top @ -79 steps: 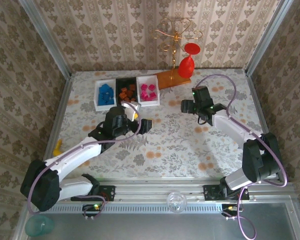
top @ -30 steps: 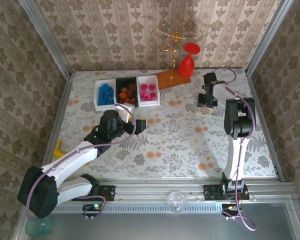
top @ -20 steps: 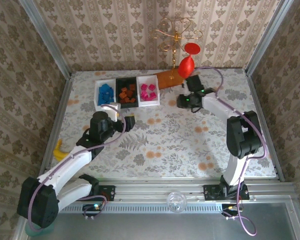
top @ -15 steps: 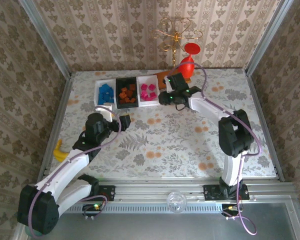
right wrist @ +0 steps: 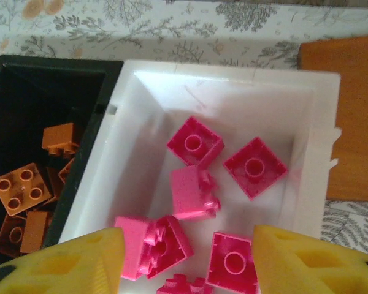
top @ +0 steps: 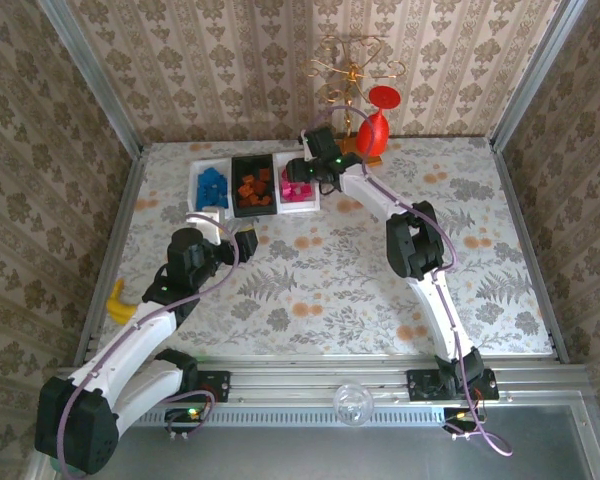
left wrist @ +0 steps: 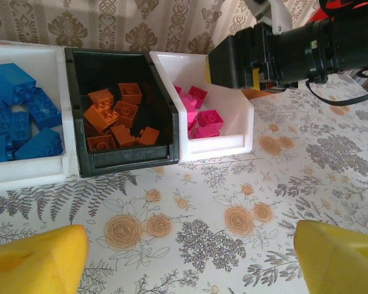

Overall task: Sort the legos into containers by color
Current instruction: Place the lego in the container, then reset both arms

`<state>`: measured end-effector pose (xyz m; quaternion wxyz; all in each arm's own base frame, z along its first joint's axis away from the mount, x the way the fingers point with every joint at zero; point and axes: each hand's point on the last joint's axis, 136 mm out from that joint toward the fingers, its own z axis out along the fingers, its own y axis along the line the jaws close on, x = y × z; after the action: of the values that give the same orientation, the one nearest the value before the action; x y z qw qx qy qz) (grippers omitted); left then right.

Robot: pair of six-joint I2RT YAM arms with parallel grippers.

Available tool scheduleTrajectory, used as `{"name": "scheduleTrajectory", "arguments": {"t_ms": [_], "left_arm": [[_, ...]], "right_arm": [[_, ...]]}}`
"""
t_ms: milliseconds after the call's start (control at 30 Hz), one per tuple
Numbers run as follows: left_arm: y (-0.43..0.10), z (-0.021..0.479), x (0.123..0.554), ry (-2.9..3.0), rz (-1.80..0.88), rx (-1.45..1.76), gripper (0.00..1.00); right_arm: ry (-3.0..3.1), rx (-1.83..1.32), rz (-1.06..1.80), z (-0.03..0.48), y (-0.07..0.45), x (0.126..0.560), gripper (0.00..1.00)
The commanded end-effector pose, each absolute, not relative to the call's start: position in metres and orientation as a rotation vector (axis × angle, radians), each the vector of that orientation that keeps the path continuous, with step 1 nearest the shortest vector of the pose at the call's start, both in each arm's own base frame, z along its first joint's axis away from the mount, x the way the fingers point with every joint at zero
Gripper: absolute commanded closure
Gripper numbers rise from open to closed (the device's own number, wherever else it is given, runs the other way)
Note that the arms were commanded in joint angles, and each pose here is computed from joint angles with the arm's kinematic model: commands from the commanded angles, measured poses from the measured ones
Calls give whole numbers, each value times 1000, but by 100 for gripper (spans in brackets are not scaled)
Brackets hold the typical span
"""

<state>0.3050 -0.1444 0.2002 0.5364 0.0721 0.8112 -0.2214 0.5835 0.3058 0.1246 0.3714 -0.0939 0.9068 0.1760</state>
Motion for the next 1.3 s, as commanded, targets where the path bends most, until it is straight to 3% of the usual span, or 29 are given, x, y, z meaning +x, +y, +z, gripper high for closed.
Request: {"name": "scheduleTrajectory", "arguments": {"t_ms": [0, 200, 400, 667, 967, 1267], "left_arm": [[-138, 199, 305, 1934, -506, 152, 12], [-126, 200, 305, 1920, -455, 129, 11], [-100, 204, 303, 1872, -330, 66, 10], [-50, 203, 303, 1809, -61, -37, 0], [8, 201, 310, 1786, 173, -172, 0], [51, 172, 317, 1817, 310, -188, 0]], "right_arm": [[2279, -239, 421, 173, 294, 576, 38], [2211, -245, 382, 205, 262, 522, 31], [2146, -190, 51, 218, 178, 461, 20], [2052, 10, -313, 208, 68, 401, 0], [2003, 236, -451, 163, -7, 386, 0], [1968, 144, -418, 140, -9, 391, 0]]}}
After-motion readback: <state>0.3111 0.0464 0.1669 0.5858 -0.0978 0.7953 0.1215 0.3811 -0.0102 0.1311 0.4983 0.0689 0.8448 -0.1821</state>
